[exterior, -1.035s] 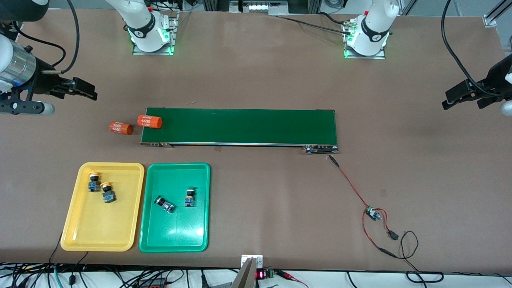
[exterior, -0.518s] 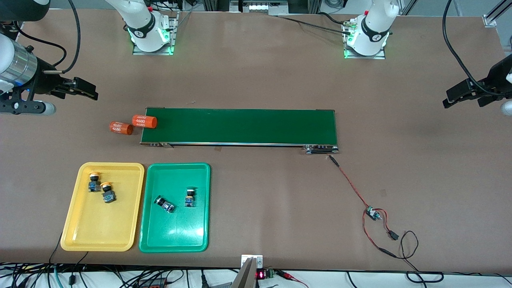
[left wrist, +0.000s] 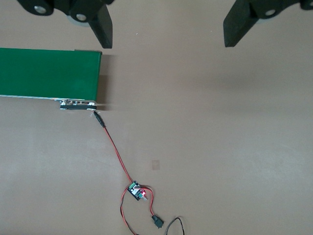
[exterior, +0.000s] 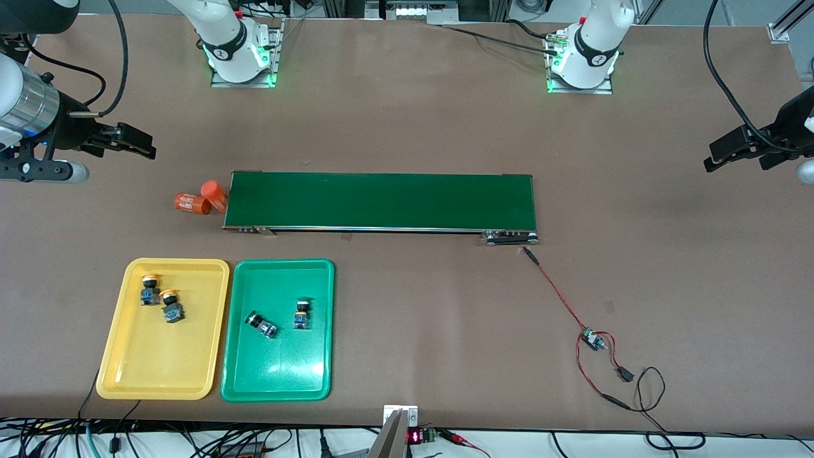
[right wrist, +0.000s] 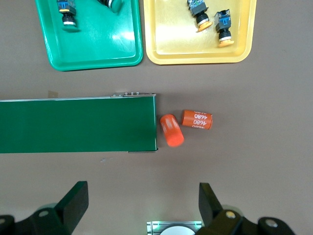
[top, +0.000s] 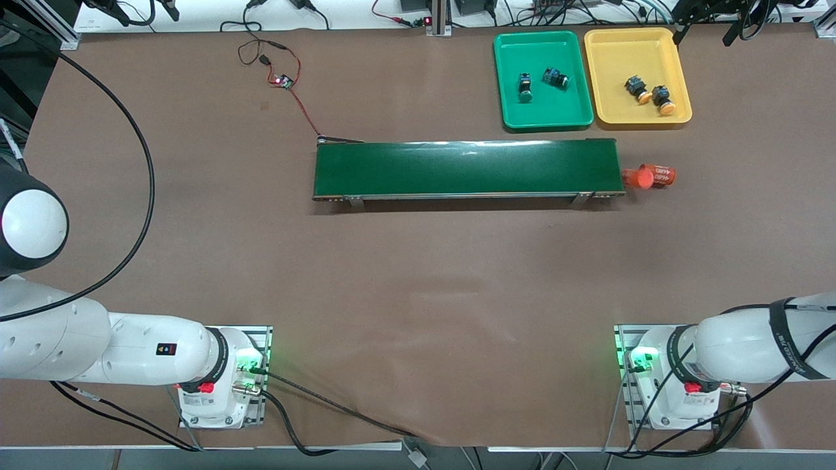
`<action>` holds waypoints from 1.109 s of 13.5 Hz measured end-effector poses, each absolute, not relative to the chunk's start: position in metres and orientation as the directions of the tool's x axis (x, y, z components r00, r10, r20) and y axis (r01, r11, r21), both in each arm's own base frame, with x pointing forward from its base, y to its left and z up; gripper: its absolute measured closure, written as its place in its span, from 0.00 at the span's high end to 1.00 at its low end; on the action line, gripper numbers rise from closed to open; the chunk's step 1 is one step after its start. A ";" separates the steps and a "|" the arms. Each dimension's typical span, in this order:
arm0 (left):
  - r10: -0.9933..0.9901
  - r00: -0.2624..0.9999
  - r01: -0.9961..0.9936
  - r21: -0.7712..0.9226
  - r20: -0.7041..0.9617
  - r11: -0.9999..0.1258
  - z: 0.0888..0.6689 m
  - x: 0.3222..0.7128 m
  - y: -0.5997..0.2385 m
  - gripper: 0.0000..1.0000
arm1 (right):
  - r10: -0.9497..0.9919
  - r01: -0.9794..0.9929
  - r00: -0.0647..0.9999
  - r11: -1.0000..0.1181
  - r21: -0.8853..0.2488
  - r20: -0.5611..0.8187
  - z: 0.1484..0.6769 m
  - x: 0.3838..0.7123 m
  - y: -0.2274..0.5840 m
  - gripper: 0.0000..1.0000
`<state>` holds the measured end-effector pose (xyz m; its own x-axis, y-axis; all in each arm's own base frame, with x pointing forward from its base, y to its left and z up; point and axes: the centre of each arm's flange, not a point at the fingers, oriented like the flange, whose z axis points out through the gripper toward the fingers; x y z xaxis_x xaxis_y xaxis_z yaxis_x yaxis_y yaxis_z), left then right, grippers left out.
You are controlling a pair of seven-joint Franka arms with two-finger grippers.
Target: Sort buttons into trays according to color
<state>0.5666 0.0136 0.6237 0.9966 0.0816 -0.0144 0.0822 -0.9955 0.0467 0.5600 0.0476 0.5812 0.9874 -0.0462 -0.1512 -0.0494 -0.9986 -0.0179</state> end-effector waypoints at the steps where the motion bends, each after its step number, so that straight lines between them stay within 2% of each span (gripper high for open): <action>1: 0.082 0.997 0.082 0.047 -0.014 -0.996 0.624 0.567 0.014 1.00 | -0.046 -0.049 0.987 -0.999 -0.018 -0.151 0.581 0.560 0.048 1.00; 15: 0.076 0.997 0.076 0.047 -0.014 -0.996 0.624 0.567 0.010 1.00 | -0.048 -0.051 0.987 -0.999 -0.018 -0.152 0.581 0.560 0.047 1.00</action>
